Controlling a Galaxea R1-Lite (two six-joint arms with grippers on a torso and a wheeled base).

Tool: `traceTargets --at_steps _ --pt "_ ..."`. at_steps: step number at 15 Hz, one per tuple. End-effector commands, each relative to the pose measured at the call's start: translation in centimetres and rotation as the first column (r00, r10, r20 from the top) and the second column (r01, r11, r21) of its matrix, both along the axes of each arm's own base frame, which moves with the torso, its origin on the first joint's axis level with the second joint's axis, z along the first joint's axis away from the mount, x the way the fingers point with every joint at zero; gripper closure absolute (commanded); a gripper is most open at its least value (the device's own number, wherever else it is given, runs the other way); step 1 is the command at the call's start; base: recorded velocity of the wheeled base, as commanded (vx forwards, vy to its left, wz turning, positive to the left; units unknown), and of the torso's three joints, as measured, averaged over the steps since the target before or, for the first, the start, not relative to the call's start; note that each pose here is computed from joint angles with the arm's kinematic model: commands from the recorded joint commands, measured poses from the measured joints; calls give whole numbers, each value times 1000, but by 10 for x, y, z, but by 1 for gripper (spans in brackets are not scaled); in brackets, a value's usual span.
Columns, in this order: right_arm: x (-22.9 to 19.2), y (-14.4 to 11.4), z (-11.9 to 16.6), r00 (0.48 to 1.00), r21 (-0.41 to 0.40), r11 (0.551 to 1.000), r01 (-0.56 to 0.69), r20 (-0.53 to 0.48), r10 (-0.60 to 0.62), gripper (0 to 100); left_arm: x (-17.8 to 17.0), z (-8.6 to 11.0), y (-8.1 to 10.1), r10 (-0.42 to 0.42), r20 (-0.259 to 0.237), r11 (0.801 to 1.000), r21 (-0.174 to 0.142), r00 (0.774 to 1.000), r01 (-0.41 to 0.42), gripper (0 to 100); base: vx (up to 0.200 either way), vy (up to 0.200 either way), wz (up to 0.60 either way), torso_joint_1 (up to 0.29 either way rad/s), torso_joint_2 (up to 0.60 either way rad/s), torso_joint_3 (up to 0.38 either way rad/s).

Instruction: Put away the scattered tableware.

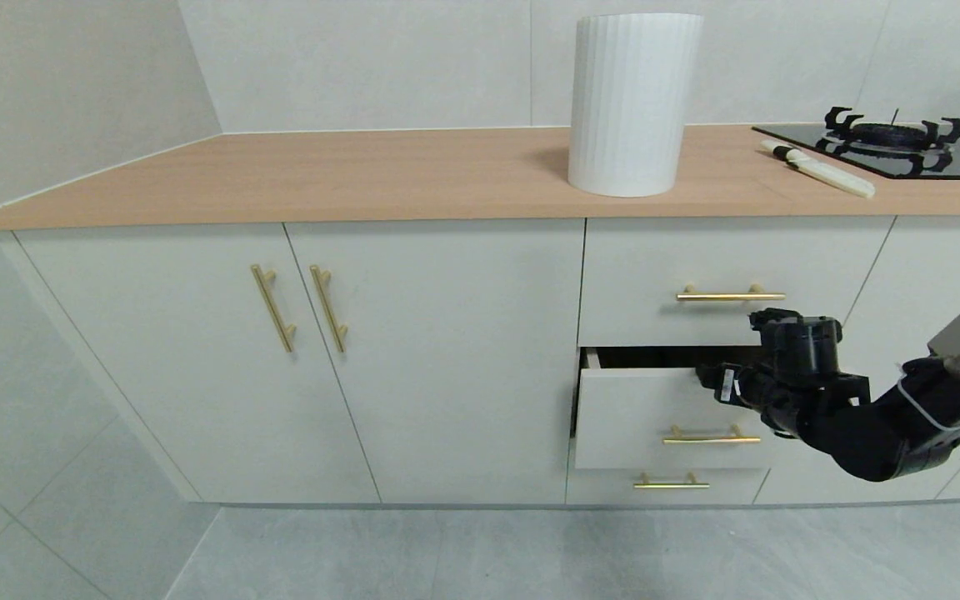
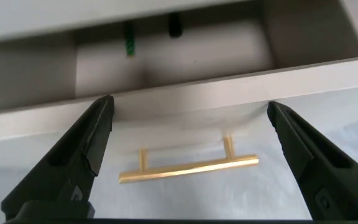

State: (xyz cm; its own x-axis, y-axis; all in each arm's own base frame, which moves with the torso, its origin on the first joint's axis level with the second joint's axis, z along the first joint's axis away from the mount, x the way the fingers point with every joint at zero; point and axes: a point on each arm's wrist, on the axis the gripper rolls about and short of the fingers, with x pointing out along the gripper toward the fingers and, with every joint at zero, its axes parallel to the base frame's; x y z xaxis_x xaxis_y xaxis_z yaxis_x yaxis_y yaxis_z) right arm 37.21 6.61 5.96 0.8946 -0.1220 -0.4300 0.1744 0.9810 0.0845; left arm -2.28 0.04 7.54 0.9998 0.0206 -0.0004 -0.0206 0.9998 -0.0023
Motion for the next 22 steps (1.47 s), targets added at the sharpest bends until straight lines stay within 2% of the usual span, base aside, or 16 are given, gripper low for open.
traceTargets --at_steps 1,7,11,15,17,19,20,22 --pt "5 -4 -20 999 -11 1000 17 -36 -18 0 0 0 0 1 0 1000 -1 1000 -1 0 0 0 0 0 0 0" --pt "16 -14 -23 997 8 998 57 58 -57 0 0 0 0 -1 0 1000 -1 1000 1 0 0 0 0 0 0 0" --pt "6 -18 1 993 25 999 48 110 -50 0 0 0 0 1 0 1000 -1 1000 -1 0 0 0 0 0 0 0" --pt "-18 -16 24 990 64 996 -63 129 55 0 0 0 0 1 -1 1000 -1 1000 -1 0 0 0 0 0 0 0" --pt "-24 -14 28 989 67 995 -80 131 71 0 0 0 0 1 0 1000 -1 1000 -1 0 0 0 0 0 0 0" --pt "-26 -11 26 990 63 994 -90 116 83 0 0 0 0 1 0 1000 -1 1000 -1 0 0 0 0 0 0 0" --pt "-32 -2 18 989 66 988 -139 51 135 0 0 0 0 1 0 1000 1 1000 -1 0 0 0 0 0 0 0" --pt "-33 6 3 984 73 982 -176 -9 177 0 0 0 0 1 0 1000 -1 1000 -1 0 0 0 0 0 0 0"
